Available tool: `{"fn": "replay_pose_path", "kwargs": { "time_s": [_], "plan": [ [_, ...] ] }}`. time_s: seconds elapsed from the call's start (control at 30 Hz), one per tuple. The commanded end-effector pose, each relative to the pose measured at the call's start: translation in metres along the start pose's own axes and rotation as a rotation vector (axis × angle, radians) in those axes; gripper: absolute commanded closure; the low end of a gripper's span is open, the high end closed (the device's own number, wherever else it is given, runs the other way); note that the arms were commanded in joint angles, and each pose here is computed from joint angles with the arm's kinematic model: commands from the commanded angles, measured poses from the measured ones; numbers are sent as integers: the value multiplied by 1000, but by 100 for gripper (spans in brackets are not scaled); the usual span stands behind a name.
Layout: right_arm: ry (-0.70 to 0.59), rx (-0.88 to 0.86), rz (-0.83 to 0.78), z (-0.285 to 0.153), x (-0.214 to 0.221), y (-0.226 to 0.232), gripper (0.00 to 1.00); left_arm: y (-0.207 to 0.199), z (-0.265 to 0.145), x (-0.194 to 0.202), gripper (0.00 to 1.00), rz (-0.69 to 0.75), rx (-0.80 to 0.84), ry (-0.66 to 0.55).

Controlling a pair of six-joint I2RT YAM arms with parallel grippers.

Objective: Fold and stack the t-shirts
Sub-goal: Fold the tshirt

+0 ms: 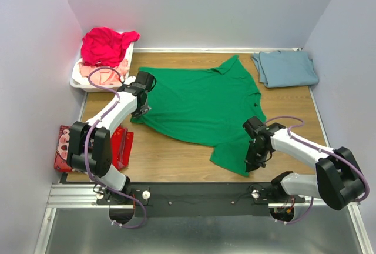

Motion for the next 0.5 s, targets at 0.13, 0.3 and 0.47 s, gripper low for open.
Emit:
{"fn": "replay_pose_path", "kwargs": {
  "time_s": [0.13, 0.3, 0.47],
  "plan": [
    [-152, 63, 10, -58, -28, 3, 99, 15, -34, -12, 100, -13, 6, -50],
    [-188, 65, 13, -87, -32, 4, 99, 32, -43, 7, 100, -17, -4, -16],
    [-208, 88, 11, -105, -31, -1, 99, 42, -48, 28, 100, -7, -19, 18]
  ]
}}
Point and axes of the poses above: each gripper's point midway between its finger pads, its own z axis out along the fingers, its own y axis along the line the jaws close on, x = y × z, the point moved 2 cm from there along -z, back along the fingers, and after that the axes turned 13 degrees about -z, right-handed, at the moved point
